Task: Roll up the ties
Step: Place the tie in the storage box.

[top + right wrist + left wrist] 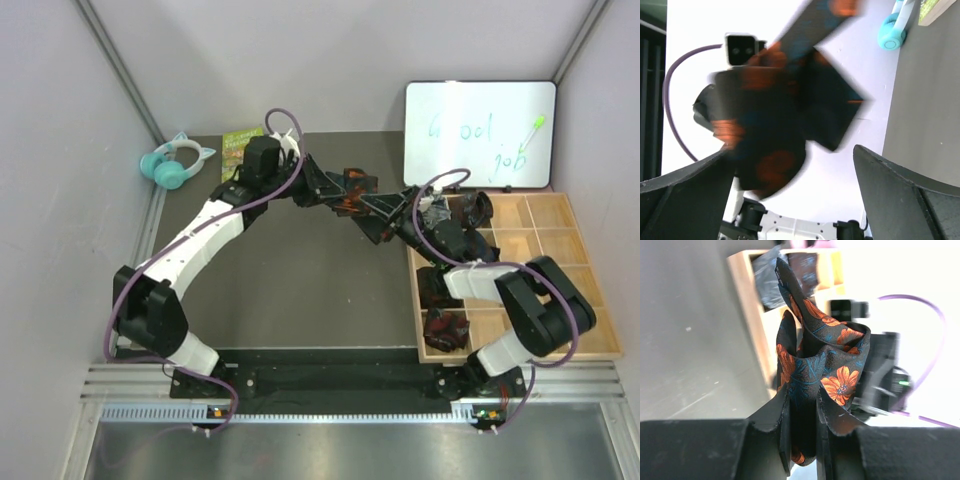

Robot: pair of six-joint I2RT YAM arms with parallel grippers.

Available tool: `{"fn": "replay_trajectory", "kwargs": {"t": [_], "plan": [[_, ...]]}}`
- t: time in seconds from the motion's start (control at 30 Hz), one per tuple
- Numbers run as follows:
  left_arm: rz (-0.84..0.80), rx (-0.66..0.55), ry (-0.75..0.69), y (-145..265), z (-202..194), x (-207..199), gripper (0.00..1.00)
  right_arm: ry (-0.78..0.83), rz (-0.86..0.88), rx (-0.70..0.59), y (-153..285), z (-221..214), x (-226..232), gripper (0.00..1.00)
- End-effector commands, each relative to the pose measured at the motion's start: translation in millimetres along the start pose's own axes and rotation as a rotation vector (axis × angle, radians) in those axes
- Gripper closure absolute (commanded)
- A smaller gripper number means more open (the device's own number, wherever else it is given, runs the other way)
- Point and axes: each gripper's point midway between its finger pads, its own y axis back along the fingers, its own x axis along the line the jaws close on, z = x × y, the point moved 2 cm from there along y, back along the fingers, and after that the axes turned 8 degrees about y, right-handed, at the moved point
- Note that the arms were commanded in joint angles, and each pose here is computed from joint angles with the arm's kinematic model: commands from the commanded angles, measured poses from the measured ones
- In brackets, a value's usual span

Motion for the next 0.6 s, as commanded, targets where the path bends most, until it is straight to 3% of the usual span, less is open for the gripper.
{"fn": "replay_trajectory", "kwargs": {"t": [0.0,0.57], "plan": [[-0.182,-0.050,-0.022,22.4,10.9,-53.7,1.00,-0.002,0.182,-0.007,-7.2,2.2,33.3,0.01],[-0.244,-0.039,0.022,27.7,6.1,-61.9,1.00,0.024,0.298,-0.061,-18.3,14.4,50.5,0.01]]}}
